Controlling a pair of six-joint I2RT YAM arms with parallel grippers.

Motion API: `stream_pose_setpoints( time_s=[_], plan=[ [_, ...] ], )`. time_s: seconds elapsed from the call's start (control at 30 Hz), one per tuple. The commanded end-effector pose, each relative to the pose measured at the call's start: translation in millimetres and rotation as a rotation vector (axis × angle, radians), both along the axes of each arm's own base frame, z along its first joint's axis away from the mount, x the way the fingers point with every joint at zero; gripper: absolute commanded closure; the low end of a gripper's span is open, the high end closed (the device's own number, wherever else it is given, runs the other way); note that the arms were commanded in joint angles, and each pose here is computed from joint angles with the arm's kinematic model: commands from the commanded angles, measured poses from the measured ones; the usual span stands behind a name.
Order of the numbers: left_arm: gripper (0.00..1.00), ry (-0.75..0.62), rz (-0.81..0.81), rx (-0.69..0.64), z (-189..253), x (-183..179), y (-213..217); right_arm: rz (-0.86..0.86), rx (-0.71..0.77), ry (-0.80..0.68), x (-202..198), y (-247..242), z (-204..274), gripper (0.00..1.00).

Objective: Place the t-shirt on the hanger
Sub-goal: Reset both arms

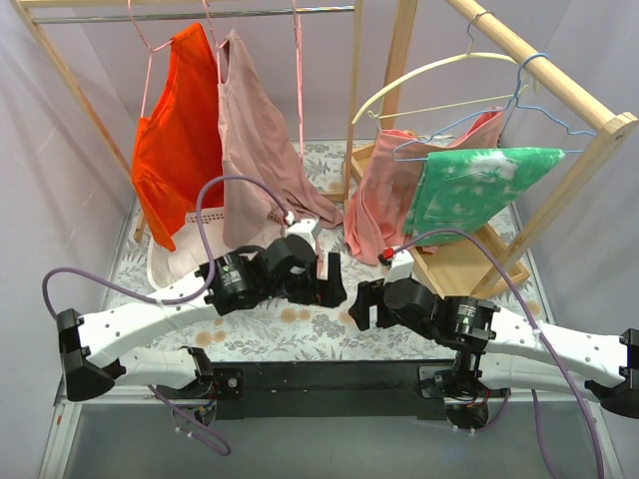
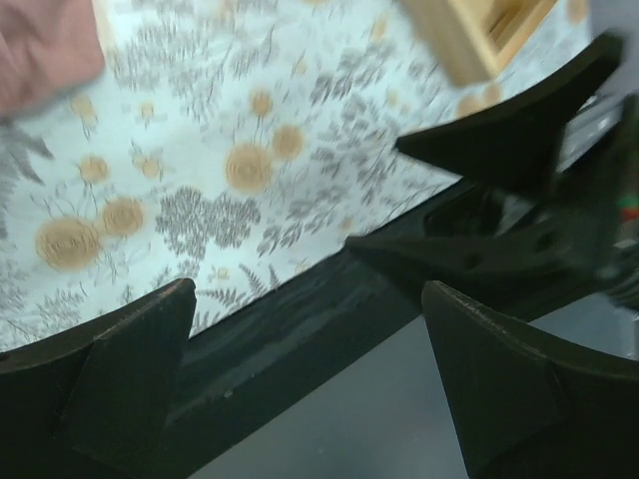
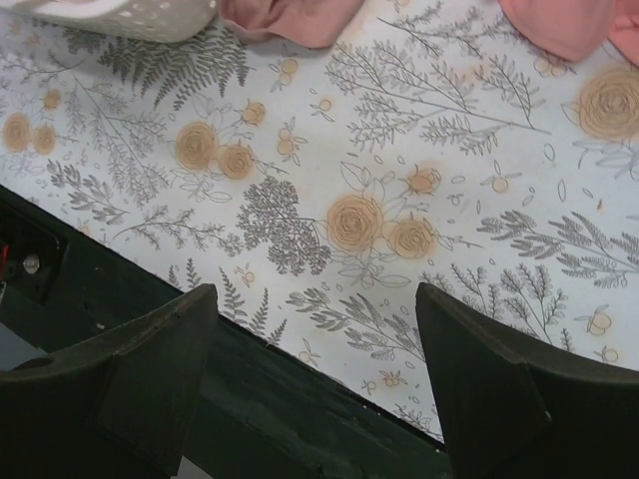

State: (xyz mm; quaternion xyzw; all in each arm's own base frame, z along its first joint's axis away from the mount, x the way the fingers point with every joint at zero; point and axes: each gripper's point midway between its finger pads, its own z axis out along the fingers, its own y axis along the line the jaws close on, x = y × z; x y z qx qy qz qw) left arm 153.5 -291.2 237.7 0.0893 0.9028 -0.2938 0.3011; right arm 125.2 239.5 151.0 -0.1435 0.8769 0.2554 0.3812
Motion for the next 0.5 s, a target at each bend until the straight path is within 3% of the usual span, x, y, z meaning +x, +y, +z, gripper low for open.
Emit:
stream_pose_setpoints(
  time_s=[0.0,0.07,0.23,0.47],
  plan=[
    [0.02,0.035,0.078,-0.094,-22.8,-7.3,-7.3,-0.087,0.039,0.032,0.1,-13.1,-6.2,0.12],
    [0.02,0.064,0.108,-0.125,-28.3,-9.6,-5.9,-0.088,0.04,0.036,-0.7,-14.8,-7.8,0.11],
    [0.02,0.093,0.208,-0.037,-49.5,-6.8,15.7,-0.078,0.016,0.035,-0.6,-13.5,-10.1,0.11],
    [0.02,0.044,0.226,-0.086,-25.5,1.8,12.6,-0.058,-0.008,0.035,-0.4,-8.7,-11.0,0.11]
  ],
)
